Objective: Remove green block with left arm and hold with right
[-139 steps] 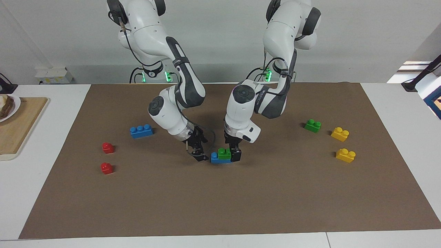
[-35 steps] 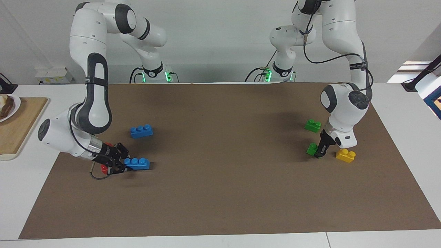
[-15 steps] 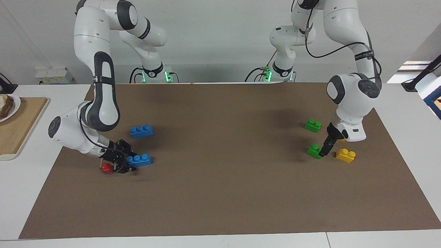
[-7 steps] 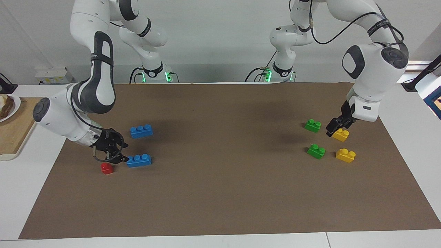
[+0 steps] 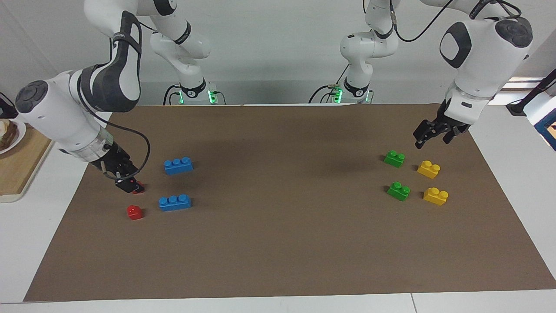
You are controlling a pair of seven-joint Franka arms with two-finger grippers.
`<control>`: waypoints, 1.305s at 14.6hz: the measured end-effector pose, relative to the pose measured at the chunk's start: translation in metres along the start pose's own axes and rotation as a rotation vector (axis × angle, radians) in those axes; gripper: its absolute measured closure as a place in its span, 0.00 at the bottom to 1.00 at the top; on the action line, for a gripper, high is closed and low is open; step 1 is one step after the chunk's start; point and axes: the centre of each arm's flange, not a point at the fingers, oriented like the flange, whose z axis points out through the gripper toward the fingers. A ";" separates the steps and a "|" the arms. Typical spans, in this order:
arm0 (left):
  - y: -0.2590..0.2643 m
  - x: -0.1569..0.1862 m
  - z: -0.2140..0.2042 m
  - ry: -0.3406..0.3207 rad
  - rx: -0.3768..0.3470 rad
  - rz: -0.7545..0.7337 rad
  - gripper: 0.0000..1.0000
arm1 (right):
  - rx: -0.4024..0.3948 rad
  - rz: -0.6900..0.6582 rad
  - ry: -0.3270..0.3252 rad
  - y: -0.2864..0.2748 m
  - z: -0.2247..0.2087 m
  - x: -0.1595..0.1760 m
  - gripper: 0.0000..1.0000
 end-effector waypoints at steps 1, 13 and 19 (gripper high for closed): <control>0.000 -0.004 -0.011 -0.007 0.001 0.021 0.00 | 0.000 -0.096 0.013 0.001 -0.011 -0.005 0.24; 0.001 -0.015 -0.031 -0.055 0.005 0.058 0.00 | -0.072 -0.825 0.017 0.012 -0.087 -0.088 0.00; 0.003 -0.015 -0.034 -0.052 -0.012 0.058 0.00 | -0.114 -0.982 0.007 0.013 -0.090 -0.100 0.00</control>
